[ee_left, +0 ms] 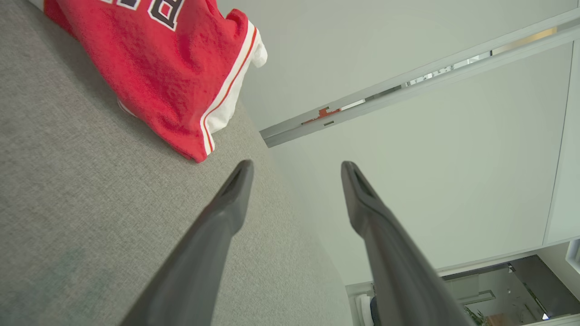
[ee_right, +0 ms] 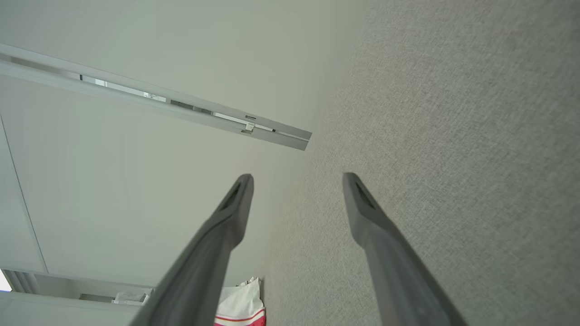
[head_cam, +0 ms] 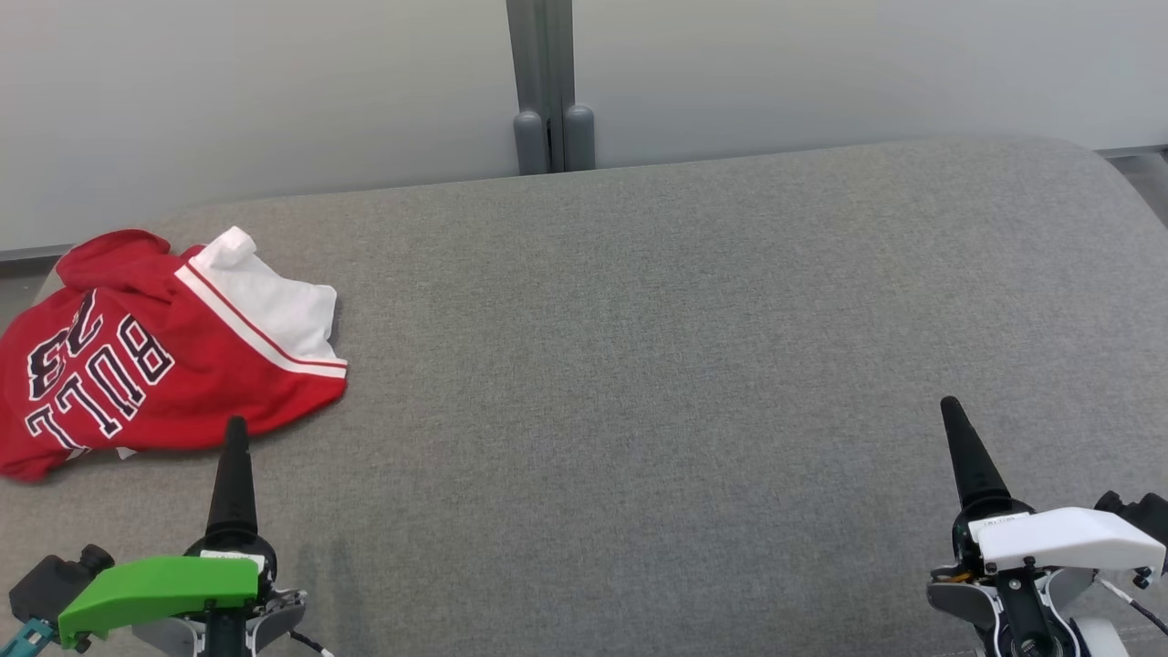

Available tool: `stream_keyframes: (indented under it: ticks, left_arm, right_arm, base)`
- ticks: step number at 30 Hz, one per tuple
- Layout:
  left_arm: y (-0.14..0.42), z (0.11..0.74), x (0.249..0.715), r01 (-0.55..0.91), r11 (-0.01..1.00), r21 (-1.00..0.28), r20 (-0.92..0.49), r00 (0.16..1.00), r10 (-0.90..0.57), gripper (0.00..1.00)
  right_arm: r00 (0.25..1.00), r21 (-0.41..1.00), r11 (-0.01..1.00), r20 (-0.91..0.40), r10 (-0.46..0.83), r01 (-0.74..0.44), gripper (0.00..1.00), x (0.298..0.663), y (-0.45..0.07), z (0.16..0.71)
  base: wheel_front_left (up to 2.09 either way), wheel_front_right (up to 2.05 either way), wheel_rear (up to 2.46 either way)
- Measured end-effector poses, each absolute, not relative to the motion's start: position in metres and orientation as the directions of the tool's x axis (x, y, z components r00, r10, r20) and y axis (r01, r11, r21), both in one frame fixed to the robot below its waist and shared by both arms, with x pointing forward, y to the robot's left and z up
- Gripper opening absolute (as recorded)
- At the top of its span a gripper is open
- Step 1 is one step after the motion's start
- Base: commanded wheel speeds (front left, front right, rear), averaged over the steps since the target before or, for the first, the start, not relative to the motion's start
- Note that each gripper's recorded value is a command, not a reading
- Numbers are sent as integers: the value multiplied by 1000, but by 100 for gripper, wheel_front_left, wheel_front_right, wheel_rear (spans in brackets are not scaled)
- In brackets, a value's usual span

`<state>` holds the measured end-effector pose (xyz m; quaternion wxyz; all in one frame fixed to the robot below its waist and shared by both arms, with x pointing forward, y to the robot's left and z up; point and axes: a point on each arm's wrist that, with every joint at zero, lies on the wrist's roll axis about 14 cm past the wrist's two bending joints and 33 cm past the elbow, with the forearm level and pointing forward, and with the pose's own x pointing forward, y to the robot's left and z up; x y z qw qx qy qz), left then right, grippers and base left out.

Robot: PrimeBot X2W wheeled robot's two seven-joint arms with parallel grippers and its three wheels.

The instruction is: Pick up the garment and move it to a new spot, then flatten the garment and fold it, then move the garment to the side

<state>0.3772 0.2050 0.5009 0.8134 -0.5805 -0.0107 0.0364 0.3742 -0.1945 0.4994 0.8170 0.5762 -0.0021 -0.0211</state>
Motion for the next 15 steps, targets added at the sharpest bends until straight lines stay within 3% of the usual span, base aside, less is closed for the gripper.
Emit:
stream_keyframes:
  ticks: [15]
  left_arm:
    - [201, 513, 375, -34, 596, -802, 12, 997, 73, 100]
  right_arm:
    - [999, 836, 548, 28, -22, -12, 100, 373, -186, 512]
  base:
    - [0, 0, 0]
